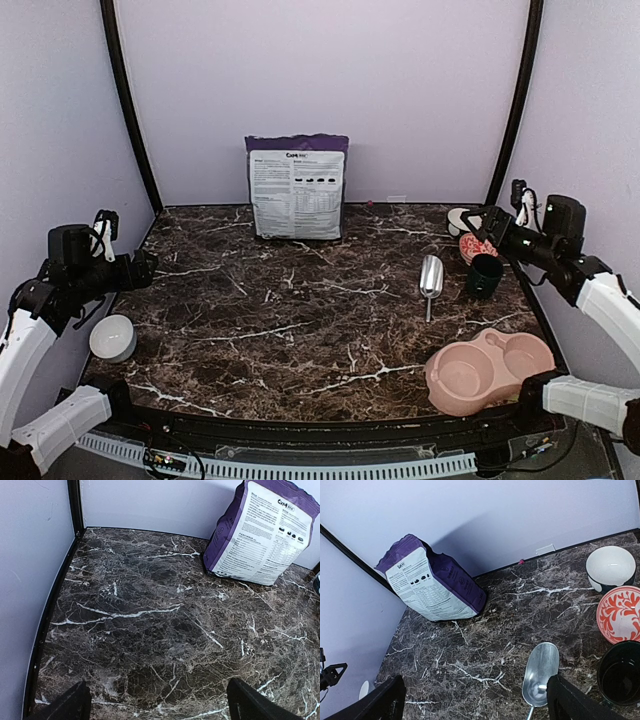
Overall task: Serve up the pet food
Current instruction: Pick up the pet food bowl from the corner of the board.
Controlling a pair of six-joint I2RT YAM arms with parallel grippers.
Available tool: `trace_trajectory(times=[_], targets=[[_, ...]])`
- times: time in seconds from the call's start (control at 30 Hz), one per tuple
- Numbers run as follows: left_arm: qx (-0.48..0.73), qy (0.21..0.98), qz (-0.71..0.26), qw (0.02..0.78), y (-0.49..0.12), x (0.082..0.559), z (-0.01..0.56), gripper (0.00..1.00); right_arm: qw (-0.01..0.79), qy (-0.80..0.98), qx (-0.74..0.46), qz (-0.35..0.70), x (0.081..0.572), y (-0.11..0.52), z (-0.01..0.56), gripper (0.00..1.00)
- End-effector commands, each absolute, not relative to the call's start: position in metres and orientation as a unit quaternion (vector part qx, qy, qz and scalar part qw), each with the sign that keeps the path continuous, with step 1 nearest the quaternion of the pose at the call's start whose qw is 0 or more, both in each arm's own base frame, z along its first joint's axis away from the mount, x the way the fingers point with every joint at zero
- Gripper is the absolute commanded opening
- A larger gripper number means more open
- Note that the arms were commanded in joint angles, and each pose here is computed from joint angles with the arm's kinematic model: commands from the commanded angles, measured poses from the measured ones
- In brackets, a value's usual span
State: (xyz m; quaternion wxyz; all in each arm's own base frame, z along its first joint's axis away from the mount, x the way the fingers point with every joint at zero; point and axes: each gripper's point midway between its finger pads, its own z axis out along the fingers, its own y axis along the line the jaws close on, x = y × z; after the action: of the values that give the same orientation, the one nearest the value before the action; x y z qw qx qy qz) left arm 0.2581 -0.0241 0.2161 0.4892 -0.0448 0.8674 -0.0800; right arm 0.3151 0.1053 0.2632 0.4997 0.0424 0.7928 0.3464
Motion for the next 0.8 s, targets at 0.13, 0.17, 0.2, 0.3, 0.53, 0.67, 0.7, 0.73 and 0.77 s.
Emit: trace_trajectory(times=[0.13,0.17,0.2,0.3,0.53,0.67,0.7,0.73,0.77], targets=[[-0.033,0.863,-0.085,0.497,-0.028,0.258,0.217,0.97,0.483,0.808,0.034,0.336,0.316,0.107,0.269,0.99],[-0.031,0.863,-0.087,0.496,-0.029,0.258,0.217,0.97,0.478,0.81,0.033,0.338,0.315,0.109,0.267,0.99],[-0.03,0.863,-0.089,0.496,-0.029,0.258,0.217,0.97,0.469,0.815,0.032,0.339,0.315,0.111,0.263,0.99],[-0.022,0.861,-0.096,0.498,-0.033,0.258,0.219,0.97,0.436,0.835,0.022,0.335,0.312,0.12,0.251,0.99],[-0.008,0.862,-0.118,0.494,-0.042,0.263,0.216,0.91,0.377,0.886,0.023,0.269,0.296,0.131,0.221,0.99],[-0.006,0.865,-0.121,0.486,-0.044,0.263,0.212,0.9,0.318,0.919,0.027,0.233,0.276,0.135,0.191,0.99],[-0.004,0.865,-0.123,0.487,-0.045,0.263,0.212,0.9,0.303,0.926,0.029,0.225,0.271,0.137,0.185,0.99],[-0.002,0.865,-0.124,0.486,-0.045,0.263,0.211,0.9,0.289,0.932,0.034,0.216,0.265,0.137,0.181,0.99],[-0.002,0.865,-0.124,0.486,-0.045,0.263,0.211,0.89,0.272,0.939,0.04,0.208,0.258,0.138,0.175,0.99]])
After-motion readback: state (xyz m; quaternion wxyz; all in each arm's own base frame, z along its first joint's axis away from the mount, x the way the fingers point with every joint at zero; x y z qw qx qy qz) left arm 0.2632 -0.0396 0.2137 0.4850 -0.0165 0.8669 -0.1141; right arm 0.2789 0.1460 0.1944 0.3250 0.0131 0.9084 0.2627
